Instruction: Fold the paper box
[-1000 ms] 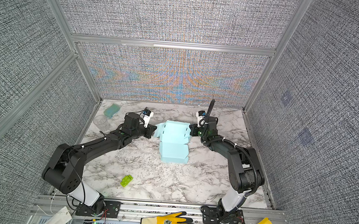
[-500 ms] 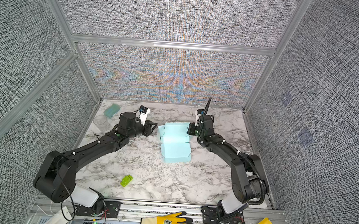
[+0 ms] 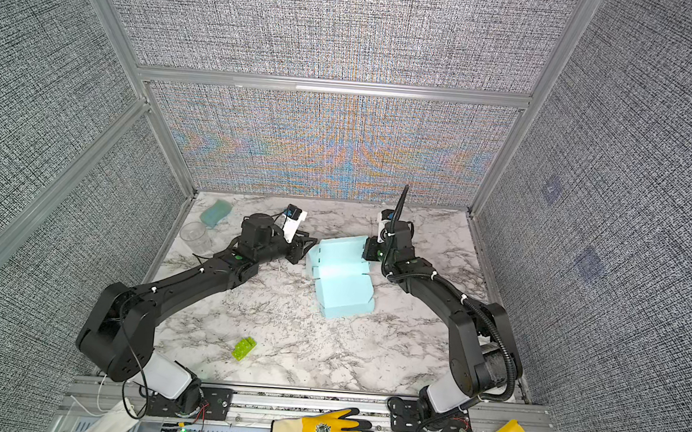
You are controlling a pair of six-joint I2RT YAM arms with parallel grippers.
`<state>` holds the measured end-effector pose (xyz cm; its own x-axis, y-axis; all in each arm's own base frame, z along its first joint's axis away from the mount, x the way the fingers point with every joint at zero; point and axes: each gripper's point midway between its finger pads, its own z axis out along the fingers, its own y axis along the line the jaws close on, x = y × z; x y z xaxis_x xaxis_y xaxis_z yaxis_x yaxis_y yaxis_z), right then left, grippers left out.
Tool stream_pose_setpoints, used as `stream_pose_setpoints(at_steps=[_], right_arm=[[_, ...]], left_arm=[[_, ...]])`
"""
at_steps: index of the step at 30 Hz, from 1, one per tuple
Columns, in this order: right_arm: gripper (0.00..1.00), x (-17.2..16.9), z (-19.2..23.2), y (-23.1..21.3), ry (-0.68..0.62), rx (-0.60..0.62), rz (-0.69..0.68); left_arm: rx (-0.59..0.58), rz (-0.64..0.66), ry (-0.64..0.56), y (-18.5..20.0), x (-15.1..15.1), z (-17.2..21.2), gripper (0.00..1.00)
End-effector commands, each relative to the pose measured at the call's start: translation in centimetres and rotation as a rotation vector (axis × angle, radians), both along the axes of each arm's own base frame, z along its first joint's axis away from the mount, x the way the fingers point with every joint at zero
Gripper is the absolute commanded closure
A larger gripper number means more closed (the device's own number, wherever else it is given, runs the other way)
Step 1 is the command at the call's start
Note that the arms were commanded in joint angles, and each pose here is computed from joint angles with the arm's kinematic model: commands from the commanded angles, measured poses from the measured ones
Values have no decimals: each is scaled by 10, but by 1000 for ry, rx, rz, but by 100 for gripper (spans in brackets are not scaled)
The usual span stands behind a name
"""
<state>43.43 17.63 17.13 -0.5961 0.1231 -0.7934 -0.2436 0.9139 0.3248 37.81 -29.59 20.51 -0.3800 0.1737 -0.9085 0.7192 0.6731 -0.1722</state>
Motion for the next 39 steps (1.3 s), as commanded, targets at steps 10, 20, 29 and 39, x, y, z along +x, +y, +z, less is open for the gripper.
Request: stream_pose_setpoints(at_steps=[10,20,29,39], right_arm=[[100,1,10,1,-15,26,-12],[100,0,8,0,-8,18,-10],[100,-1,3,1,-7,0,3],[100,-15,-2,9,-71,17,34]], left_arm=[[18,-20,66,-33,-8,-22,86],[17,15,86,-35,-10,-20,88],[23,161,118,4,-17,1,83],[-9,358,139,58,-13,-16,82]])
